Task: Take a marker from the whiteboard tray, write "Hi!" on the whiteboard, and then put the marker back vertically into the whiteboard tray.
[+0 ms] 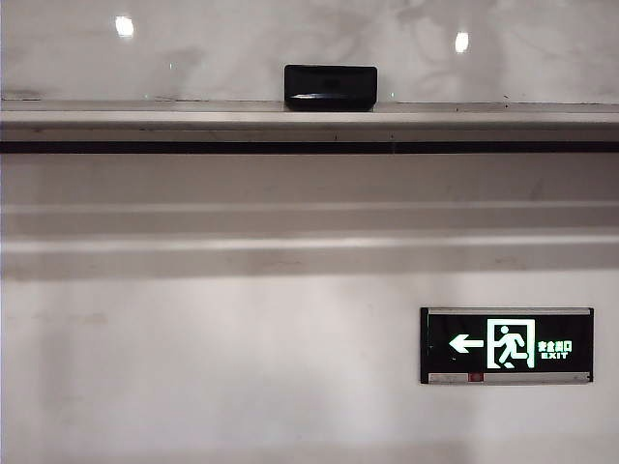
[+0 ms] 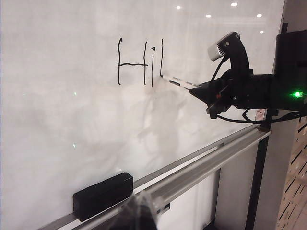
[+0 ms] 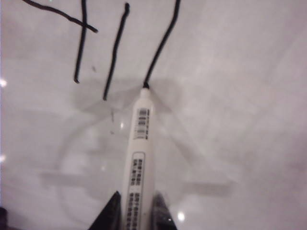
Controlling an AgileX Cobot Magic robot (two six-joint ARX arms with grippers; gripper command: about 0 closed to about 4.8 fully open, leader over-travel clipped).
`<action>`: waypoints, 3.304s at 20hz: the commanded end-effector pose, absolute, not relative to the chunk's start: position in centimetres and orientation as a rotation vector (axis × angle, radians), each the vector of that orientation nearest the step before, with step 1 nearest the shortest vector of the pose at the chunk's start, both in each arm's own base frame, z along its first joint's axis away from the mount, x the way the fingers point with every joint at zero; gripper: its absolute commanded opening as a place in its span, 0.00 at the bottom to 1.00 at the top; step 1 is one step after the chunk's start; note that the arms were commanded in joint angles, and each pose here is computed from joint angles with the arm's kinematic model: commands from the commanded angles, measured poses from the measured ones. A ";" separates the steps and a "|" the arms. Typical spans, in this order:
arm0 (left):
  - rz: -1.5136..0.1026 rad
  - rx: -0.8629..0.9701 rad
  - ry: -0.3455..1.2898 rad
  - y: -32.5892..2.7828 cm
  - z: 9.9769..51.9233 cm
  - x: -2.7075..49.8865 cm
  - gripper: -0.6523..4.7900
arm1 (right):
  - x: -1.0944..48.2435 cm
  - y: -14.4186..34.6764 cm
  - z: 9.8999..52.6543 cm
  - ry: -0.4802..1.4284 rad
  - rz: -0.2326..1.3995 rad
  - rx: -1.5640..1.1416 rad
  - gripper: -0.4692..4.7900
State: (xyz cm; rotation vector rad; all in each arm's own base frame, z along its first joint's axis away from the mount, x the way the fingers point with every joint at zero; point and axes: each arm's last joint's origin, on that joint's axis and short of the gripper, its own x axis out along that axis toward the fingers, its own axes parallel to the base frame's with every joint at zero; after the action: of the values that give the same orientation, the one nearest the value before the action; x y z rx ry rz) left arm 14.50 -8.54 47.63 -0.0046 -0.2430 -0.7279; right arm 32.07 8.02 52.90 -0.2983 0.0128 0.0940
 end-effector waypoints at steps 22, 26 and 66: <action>-0.734 -0.006 -0.262 -8.4 47.9 14.3 0.11 | 32.3 7.4 52.9 0.010 0.129 -0.240 0.09; -0.734 -0.006 -0.262 -8.4 47.9 14.3 0.11 | 31.7 7.2 53.3 0.001 0.121 -0.238 0.09; -0.735 -0.006 -0.263 -8.4 47.9 14.3 0.11 | 31.9 7.2 53.1 0.019 0.111 -0.230 0.09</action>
State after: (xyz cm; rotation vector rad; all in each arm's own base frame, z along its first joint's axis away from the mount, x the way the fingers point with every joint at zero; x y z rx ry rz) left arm 14.48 -8.53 47.65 -0.0047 -0.2438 -0.7283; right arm 32.12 7.33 52.54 -0.2404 0.0529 0.1319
